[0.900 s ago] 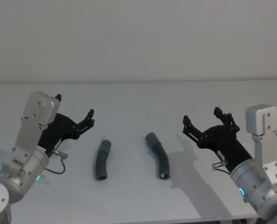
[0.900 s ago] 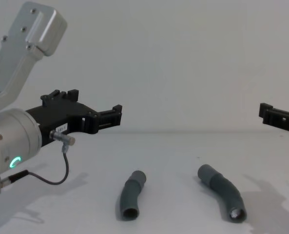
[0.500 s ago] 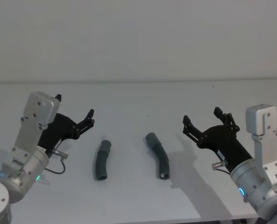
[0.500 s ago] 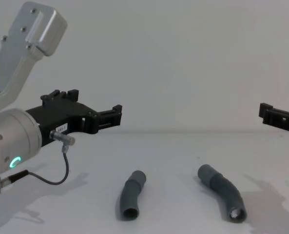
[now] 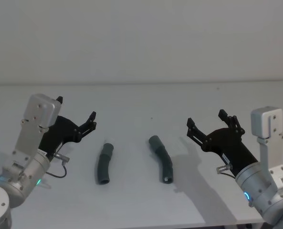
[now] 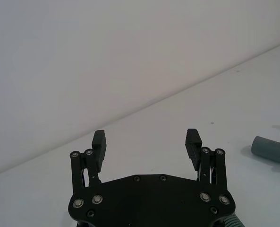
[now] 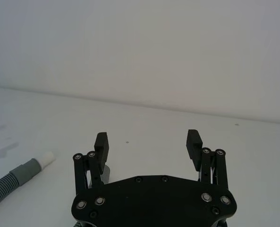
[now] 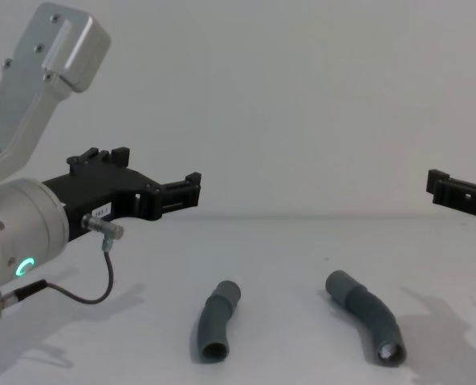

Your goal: Use both hands to pick up one end of the pipe from the table, align the ends, and insert them.

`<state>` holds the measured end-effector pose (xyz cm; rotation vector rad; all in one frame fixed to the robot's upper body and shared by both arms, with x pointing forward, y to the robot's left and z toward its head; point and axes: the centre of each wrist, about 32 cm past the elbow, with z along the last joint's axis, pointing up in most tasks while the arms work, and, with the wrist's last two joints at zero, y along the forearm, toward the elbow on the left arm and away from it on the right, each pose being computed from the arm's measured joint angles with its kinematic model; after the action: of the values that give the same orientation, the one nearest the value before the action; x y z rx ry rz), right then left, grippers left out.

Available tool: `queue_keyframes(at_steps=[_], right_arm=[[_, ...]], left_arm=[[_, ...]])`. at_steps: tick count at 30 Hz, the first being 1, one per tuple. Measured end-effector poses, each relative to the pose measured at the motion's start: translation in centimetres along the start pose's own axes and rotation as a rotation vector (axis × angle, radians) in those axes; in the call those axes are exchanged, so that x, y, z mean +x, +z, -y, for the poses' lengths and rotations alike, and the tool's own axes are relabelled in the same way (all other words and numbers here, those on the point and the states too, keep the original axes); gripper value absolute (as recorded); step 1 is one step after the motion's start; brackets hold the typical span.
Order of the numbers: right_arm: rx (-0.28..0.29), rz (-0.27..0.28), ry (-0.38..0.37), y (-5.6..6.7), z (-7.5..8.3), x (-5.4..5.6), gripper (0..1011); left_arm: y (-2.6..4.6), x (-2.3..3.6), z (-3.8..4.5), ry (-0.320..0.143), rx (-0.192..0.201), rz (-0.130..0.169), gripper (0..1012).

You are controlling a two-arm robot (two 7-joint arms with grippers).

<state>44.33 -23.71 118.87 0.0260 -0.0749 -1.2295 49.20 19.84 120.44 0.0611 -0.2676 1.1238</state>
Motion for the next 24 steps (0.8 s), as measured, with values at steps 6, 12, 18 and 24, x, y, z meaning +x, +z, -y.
queue_keyframes(at_steps=[6, 12, 18, 24], right_arm=[[0.0, 0.0, 0.0, 0.0, 0.0, 0.0, 1002], [0.0, 0.0, 0.0, 0.0, 0.0, 0.0, 1002], [0.0, 0.0, 0.0, 0.0, 0.0, 0.0, 1002], [0.0, 0.0, 0.0, 0.0, 0.0, 0.0, 1002]], left_arm=[[0.0, 0.0, 0.0, 0.0, 0.0, 0.0, 1001], [0.0, 0.0, 0.0, 0.0, 0.0, 0.0, 1001], [0.0, 0.0, 0.0, 0.0, 0.0, 0.0, 1001], [0.0, 0.0, 0.0, 0.0, 0.0, 0.0, 1001]])
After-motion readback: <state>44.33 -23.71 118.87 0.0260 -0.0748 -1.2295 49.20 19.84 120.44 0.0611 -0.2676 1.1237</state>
